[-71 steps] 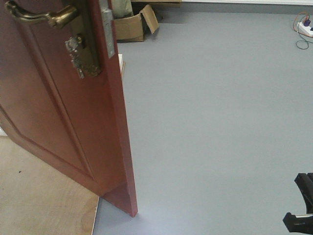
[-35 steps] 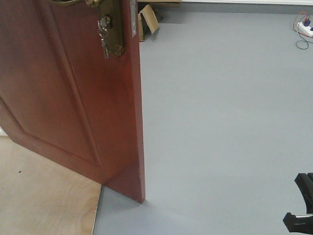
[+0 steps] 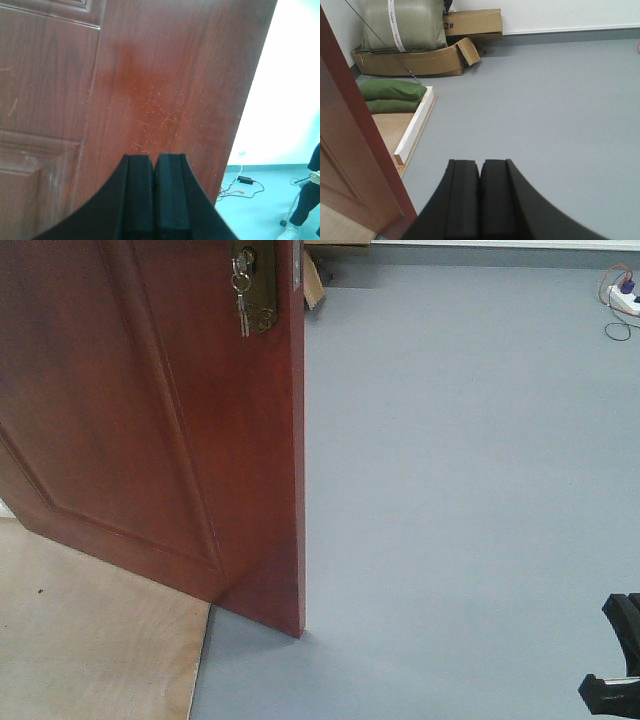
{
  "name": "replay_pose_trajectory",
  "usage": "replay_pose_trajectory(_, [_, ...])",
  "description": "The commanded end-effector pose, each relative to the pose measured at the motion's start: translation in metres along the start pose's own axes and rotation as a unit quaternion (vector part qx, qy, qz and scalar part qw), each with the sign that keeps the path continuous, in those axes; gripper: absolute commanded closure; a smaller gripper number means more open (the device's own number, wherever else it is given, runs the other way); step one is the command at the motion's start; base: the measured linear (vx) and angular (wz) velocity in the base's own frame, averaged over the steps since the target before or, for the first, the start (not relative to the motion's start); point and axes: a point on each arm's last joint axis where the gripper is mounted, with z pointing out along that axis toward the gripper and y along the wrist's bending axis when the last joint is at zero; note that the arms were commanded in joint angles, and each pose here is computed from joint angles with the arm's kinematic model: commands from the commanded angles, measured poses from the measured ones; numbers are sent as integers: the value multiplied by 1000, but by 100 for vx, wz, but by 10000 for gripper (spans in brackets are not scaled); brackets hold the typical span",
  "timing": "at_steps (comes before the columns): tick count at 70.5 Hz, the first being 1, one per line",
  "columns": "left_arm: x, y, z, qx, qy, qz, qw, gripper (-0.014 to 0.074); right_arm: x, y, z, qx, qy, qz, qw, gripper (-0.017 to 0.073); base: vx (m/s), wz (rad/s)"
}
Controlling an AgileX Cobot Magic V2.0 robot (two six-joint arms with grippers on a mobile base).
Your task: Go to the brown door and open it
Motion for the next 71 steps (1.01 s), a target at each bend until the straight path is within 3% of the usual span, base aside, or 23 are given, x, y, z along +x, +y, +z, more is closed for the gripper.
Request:
replay_pose_trajectory(1, [-13, -6, -6, 2, -30, -10, 999, 577, -7, 0, -1, 2, -47, -8, 999, 559, 0, -1])
replay_pose_trajectory(71, [-13, -6, -6, 2, -30, -10, 999, 577, -7, 0, -1, 2, -47, -8, 999, 559, 9, -2])
